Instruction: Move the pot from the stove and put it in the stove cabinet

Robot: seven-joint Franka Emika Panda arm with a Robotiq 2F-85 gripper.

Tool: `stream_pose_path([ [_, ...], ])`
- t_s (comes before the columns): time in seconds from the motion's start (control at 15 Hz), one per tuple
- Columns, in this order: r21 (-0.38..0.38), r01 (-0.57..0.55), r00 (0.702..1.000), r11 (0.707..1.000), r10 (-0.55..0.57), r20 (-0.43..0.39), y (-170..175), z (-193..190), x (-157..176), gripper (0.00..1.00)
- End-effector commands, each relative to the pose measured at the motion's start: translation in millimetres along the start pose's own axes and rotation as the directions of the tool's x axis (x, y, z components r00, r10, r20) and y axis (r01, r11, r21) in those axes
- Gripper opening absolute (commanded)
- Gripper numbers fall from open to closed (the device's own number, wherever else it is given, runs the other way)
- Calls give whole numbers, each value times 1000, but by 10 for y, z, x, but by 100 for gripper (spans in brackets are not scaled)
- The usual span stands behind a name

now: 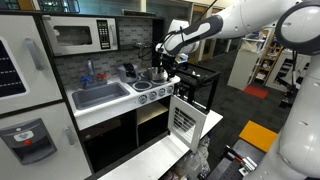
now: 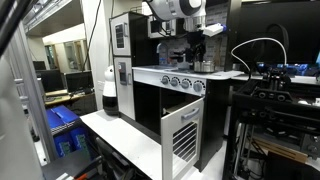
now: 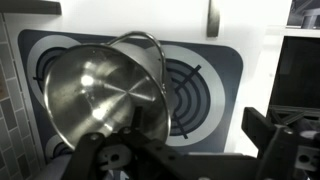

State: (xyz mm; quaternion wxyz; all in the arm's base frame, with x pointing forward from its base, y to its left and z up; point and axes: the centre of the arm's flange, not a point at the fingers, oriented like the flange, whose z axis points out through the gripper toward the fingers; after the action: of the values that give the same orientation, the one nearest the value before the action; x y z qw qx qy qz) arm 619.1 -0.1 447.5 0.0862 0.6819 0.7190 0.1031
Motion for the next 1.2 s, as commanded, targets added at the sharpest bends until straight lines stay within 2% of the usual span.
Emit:
stream_pose_path([
  [0.0,-12,38,999,999,-38,-2,27,95,-41,100],
  [0.07,-14,42,999,999,-42,-1,24,99,-34,75],
  [0.2,-19,52,999,998,-52,-2,18,99,-16,66],
  [0.8,-40,72,997,997,-72,-5,3,65,50,3],
  [0.87,-46,70,998,997,-70,-5,-1,47,57,0],
  [1.13,-73,74,997,995,-75,-8,-41,-72,96,1],
])
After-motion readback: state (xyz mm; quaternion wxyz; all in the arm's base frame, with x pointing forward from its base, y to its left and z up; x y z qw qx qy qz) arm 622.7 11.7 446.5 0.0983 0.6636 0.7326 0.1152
